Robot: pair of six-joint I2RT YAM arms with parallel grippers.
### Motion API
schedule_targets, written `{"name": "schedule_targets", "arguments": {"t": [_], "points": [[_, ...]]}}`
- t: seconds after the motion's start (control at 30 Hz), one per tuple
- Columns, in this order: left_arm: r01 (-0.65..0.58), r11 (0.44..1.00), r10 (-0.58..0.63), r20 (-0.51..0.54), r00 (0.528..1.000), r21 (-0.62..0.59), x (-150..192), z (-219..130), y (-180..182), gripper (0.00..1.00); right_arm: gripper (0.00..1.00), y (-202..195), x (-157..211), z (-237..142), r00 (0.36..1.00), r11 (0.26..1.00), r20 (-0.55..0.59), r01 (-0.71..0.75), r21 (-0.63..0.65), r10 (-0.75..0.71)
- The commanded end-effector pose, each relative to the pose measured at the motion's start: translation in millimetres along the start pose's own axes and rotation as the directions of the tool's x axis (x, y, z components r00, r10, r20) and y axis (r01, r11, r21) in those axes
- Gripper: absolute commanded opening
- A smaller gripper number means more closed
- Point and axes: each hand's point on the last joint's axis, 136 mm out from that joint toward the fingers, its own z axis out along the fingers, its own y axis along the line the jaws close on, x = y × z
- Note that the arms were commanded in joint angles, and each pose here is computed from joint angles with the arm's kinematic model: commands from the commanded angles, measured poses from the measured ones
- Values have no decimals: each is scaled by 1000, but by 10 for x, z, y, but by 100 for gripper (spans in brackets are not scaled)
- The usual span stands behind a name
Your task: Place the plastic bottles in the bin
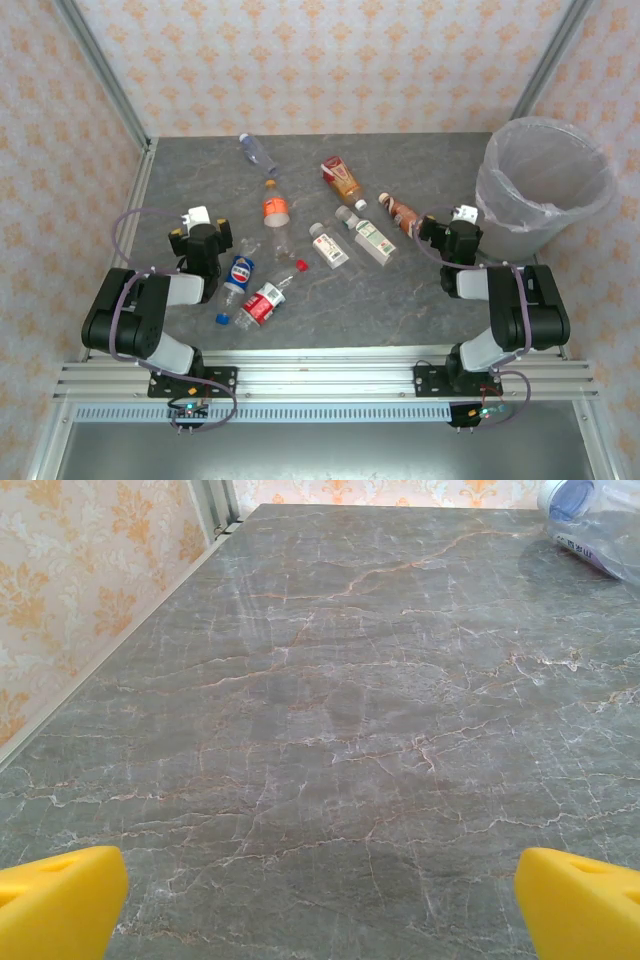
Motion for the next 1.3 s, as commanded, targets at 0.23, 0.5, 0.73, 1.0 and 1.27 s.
{"name": "schedule_targets", "arguments": {"t": [0.23, 0.5, 0.73, 1.0, 1.27], "points": [[16, 1000, -15, 49, 999, -17, -173, -4, 4, 100, 99, -78, -86, -3, 999, 999, 40, -16, 44, 15], [16, 1000, -15, 49, 999, -16, -173, -4, 2, 100, 99, -78, -89, -4, 999, 999, 41, -16, 45, 15], [16, 1000, -15, 49, 999, -17, -173, -3, 5, 100, 99, -72, -91, 3, 999, 999, 40, -16, 44, 14], [16, 1000, -15, 50, 999, -15, -170, -5, 4, 100, 99, -75, -88, -4, 999, 999, 41, -16, 42, 15], [-19, 1000, 19, 11, 1000, 12, -394, -91, -40, 100, 99, -12, -197, -196, 996, 1000, 91, -10, -13, 11]]}}
